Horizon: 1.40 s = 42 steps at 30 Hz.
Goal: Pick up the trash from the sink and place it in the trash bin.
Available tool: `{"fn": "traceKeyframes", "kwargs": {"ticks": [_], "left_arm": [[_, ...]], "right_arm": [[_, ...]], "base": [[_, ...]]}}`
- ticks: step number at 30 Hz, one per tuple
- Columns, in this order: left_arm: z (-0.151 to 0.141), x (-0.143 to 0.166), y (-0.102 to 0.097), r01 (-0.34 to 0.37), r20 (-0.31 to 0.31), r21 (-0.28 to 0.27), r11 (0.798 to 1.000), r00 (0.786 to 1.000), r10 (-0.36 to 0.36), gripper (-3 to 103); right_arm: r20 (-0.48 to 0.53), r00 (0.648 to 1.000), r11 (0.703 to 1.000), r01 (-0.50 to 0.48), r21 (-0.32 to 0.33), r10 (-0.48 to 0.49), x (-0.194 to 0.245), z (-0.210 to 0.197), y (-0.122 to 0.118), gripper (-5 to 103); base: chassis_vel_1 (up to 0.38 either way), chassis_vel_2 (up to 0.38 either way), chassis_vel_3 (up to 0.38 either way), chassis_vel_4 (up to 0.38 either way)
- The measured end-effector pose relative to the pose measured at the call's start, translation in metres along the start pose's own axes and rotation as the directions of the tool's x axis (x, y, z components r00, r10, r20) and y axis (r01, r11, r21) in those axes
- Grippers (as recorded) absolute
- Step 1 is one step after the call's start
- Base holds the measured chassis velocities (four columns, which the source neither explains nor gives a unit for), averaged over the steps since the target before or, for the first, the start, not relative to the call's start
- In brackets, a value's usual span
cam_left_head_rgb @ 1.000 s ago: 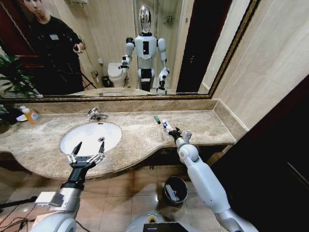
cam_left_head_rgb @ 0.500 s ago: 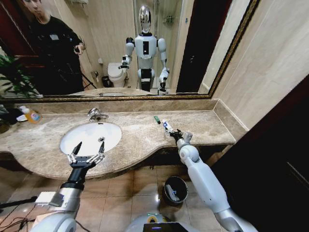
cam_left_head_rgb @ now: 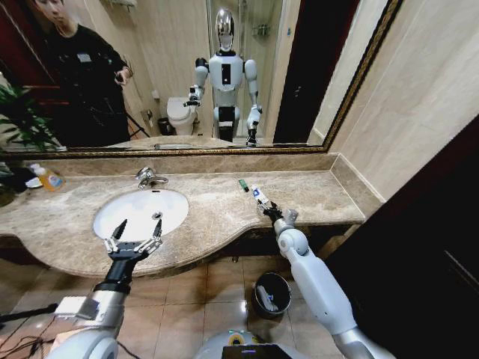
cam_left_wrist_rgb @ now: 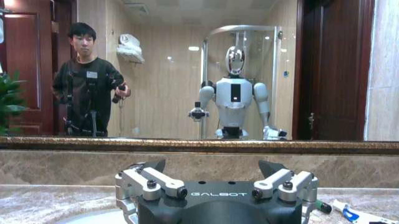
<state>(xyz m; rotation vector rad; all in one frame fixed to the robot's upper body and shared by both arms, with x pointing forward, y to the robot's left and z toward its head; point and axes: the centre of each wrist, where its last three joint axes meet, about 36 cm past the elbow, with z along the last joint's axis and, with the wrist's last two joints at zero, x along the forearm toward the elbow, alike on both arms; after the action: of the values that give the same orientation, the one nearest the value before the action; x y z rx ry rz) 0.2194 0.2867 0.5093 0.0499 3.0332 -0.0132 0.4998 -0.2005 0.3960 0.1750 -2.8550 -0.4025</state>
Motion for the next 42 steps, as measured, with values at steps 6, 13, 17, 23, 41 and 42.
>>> {"fn": "traceKeyframes", "kwargs": {"ticks": [6,13,17,23,41,42], "left_arm": [[0.0,0.0,0.0,0.0,0.0,0.0,1.0,1.0,0.0,100],[0.0,0.0,0.0,0.0,0.0,0.0,1.0,1.0,0.0,100],[0.0,0.0,0.0,0.0,0.0,0.0,1.0,1.0,0.0,100],[0.0,0.0,0.0,0.0,0.0,0.0,1.0,1.0,0.0,100],[0.0,0.0,0.0,0.0,0.0,0.0,1.0,1.0,0.0,100],[0.0,0.0,0.0,0.0,0.0,0.0,1.0,1.0,0.0,100]], "right_arm": [[0.003,1.0,1.0,0.013,0.001,-0.013,0.0,0.002,0.003,36],[0.004,1.0,1.0,0.025,0.001,-0.025,0.0,0.004,0.006,15],[0.007,1.0,1.0,0.027,0.001,-0.027,0.001,0.007,0.006,1],[0.02,0.999,0.999,0.035,-0.001,-0.035,0.003,0.004,0.009,0],[0.096,0.985,0.986,0.132,0.097,-0.142,0.111,-0.022,0.001,0],[0.094,0.985,0.985,0.135,0.103,-0.145,0.117,-0.021,0.0,0]], "base": [[0.0,0.0,0.0,0.0],[0.0,0.0,0.0,0.0],[0.0,0.0,0.0,0.0],[0.0,0.0,0.0,0.0],[0.0,0.0,0.0,0.0],[0.0,0.0,0.0,0.0]]}}
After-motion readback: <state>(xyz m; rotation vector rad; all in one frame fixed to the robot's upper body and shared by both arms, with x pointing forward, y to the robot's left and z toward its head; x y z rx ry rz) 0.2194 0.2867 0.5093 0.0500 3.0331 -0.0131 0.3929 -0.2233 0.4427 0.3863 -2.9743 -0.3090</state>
